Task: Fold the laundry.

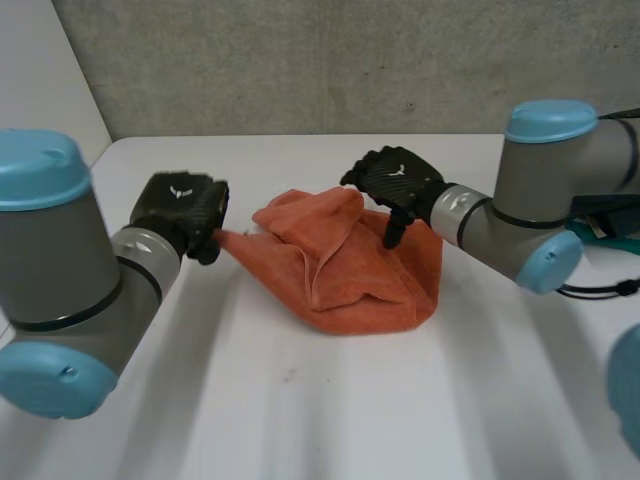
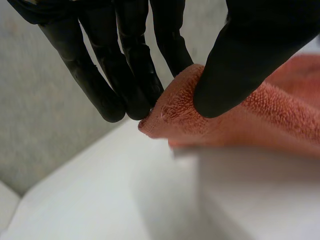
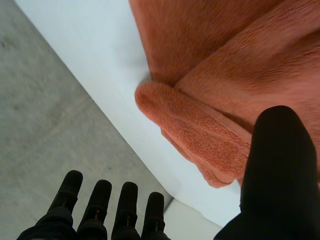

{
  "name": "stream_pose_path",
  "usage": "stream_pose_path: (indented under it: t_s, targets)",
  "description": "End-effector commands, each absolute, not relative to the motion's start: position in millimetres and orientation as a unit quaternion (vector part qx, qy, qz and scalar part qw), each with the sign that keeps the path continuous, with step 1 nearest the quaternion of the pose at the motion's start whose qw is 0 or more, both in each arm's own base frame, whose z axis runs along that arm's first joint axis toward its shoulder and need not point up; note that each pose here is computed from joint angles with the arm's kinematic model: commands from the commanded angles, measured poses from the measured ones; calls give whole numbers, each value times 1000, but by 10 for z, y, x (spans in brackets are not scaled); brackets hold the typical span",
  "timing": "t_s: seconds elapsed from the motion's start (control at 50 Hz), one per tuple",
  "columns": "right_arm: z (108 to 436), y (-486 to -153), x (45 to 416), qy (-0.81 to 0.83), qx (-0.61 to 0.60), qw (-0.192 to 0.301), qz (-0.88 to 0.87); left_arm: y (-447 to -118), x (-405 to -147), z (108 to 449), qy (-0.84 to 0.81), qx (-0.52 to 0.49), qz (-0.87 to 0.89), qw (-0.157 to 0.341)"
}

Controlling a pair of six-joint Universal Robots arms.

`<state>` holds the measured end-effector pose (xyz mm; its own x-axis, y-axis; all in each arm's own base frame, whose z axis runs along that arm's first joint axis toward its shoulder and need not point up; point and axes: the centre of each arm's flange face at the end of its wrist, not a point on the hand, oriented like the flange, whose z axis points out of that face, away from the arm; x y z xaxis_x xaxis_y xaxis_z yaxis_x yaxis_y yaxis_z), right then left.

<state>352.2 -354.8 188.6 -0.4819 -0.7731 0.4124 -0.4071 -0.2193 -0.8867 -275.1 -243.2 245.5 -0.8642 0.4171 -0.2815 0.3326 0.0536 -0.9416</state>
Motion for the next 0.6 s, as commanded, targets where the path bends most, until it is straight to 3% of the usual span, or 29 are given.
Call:
stream_pose_path:
  t_s: [0.02,0.18,0.28,0.36,0.38,0.42,0.44,0.52,0.6]
  targets:
    - [1577,-3648,3765,566,-520,165,-618,-2284,-2796,2699,-690,-266,670,58]
    - [1060,-3563,4021,529,-547,187,-621,-2278,-2792,2757,-682,-269,678,54]
    - [1065,-3713,4059,502,-530,170,-662,-2335,-2747,2824,-676,-260,688,48]
    - [1479,-4053,4025,467,-452,107,-752,-2498,-2719,2934,-657,-250,710,41]
    - [1797,-4212,3961,448,-395,77,-799,-2544,-2708,2961,-654,-246,715,38]
    - [2151,-4342,3860,424,-336,61,-839,-2661,-2689,3004,-645,-240,725,29]
    - [2487,-4405,3769,396,-290,56,-869,-2825,-2671,3072,-630,-229,742,15]
    - [3147,-4433,3527,347,-240,28,-906,-3298,-2533,3466,-563,-166,809,-32]
    - [3591,-4411,3250,344,-193,-6,-919,-3584,-2370,3828,-503,-95,857,-61]
